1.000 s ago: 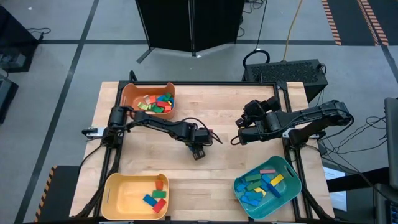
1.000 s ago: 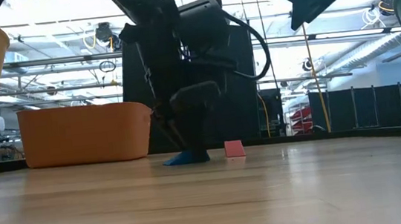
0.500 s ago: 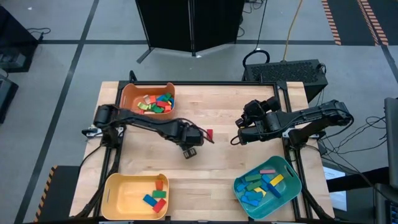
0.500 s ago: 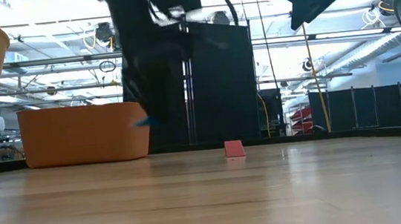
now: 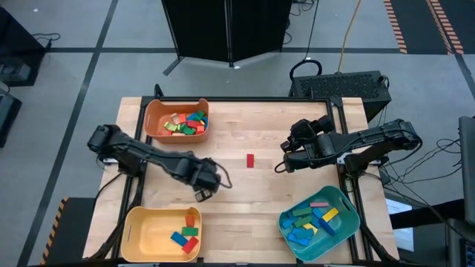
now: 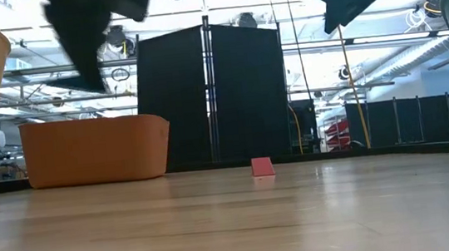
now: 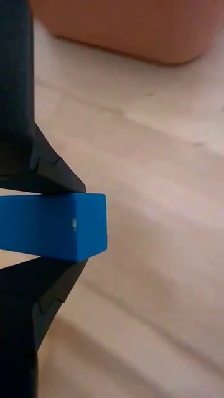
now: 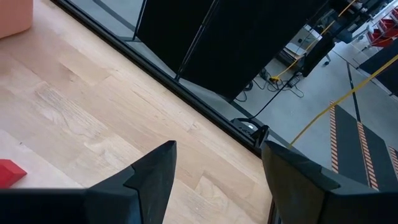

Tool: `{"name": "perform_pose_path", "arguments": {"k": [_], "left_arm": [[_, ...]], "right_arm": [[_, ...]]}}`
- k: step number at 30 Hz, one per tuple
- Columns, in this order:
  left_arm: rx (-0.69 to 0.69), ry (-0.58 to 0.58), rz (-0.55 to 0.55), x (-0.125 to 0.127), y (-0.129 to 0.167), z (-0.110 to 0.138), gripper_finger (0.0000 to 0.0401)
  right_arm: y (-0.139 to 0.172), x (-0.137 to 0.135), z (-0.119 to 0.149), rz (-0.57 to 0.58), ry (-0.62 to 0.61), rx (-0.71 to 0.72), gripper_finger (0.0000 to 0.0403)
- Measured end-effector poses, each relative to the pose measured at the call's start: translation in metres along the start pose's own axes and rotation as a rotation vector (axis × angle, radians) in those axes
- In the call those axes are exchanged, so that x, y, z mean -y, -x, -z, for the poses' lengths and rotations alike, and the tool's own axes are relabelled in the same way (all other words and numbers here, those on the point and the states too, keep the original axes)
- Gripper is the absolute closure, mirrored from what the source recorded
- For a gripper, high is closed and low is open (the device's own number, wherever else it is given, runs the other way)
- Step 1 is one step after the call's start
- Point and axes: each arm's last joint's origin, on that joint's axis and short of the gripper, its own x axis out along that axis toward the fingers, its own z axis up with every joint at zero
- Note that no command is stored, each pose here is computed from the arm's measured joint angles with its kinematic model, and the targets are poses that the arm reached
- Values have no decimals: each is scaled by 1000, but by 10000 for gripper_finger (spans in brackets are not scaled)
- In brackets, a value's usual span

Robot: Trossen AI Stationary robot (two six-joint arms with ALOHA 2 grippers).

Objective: Sort blocks by size
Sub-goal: Put the blue triangular block into the yellow bin

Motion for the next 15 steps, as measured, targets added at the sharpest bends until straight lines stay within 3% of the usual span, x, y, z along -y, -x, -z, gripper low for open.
{"name": "perform_pose_path", "arguments": {"k": [11, 15], "left_arm": [[-134, -50, 47, 26, 19, 52, 262], [-161, -138, 82, 37, 23, 68, 262]], "right_arm": [[0, 0, 0, -1, -6, -1, 179], [0, 0, 0, -2, -8, -2, 179]]}}
